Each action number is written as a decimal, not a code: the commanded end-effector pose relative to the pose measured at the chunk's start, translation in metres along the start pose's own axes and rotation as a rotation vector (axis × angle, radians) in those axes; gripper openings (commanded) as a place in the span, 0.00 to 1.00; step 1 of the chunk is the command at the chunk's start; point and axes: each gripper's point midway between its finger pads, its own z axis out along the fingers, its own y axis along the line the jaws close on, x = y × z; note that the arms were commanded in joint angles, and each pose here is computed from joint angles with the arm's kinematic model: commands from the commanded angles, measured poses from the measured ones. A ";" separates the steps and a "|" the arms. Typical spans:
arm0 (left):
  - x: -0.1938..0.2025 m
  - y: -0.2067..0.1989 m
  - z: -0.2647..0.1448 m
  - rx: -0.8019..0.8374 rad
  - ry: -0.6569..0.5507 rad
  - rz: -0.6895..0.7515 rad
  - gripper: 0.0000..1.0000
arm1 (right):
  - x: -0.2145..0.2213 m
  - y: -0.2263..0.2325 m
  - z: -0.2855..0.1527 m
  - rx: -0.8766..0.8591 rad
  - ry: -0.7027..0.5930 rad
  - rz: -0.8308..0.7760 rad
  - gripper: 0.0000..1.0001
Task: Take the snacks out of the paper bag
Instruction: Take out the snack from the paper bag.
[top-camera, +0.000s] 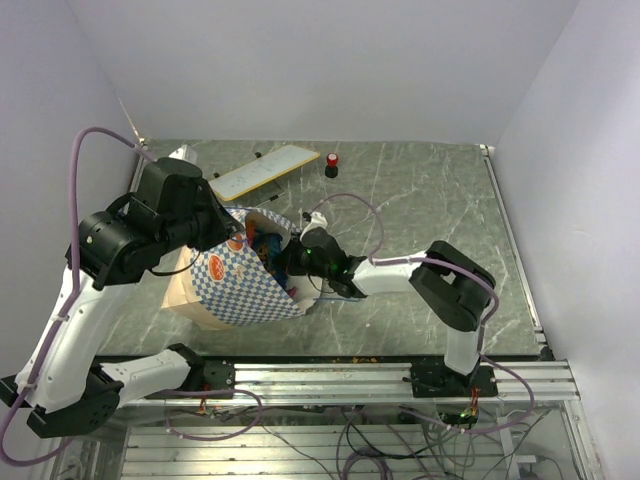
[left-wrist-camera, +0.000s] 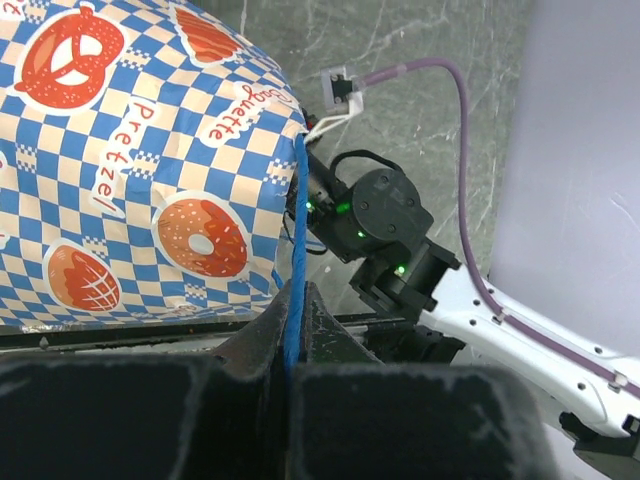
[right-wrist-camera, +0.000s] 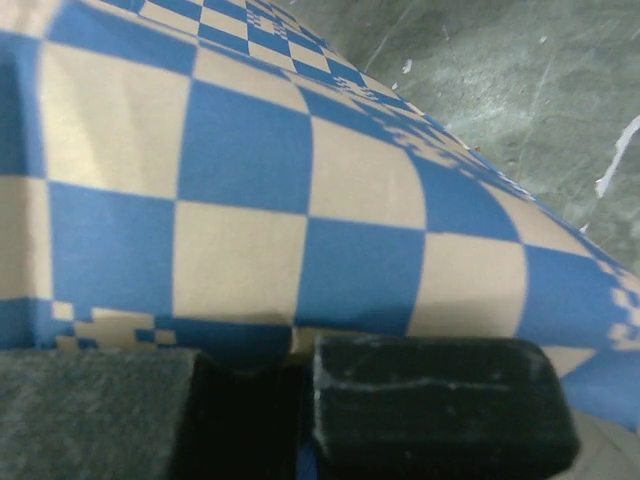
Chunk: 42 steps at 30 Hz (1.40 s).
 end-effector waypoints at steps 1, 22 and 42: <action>-0.020 -0.004 -0.004 -0.009 -0.081 0.034 0.07 | -0.056 0.010 -0.019 0.028 -0.126 -0.059 0.00; -0.105 -0.095 0.061 0.274 -0.082 0.095 0.07 | -0.115 0.065 -0.063 -0.091 -0.171 -0.192 0.00; -0.088 0.019 0.002 -0.088 -0.143 0.076 0.07 | -0.157 0.179 -0.119 -0.339 -0.102 -0.213 0.00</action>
